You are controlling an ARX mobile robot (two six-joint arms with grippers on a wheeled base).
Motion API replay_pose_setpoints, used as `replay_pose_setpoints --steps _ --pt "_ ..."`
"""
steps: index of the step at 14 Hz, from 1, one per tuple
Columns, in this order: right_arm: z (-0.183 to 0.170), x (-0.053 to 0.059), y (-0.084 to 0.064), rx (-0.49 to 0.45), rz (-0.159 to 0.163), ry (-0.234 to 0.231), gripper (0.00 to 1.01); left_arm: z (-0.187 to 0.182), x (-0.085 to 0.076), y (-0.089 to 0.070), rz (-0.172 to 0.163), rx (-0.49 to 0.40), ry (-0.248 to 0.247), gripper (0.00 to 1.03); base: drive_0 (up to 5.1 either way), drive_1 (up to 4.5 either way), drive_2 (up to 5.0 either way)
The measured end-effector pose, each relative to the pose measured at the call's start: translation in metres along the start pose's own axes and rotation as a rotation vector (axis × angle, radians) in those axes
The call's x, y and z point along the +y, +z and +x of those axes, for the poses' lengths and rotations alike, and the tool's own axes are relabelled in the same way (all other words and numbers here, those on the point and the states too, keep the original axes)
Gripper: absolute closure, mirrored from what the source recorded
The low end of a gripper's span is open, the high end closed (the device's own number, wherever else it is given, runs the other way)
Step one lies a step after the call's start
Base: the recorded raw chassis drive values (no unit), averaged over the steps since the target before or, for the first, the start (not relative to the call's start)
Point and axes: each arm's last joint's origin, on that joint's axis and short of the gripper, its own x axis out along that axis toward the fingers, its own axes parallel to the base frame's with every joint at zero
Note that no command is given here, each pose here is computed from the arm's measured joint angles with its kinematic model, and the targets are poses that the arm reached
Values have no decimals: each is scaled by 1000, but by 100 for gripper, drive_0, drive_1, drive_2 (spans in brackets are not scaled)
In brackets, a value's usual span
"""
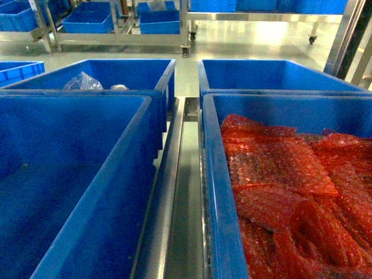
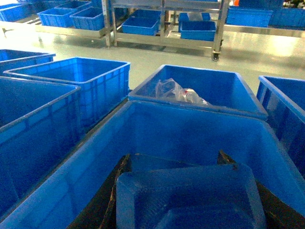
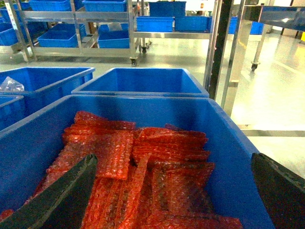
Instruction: Pick blue part to blue bin on bottom shelf
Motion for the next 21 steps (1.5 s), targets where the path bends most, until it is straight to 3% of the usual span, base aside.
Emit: replay_pose_setpoints --steps 21 --pt "0 0 0 0 0 0 3 0 0 0 0 0 0 59 0 0 0"
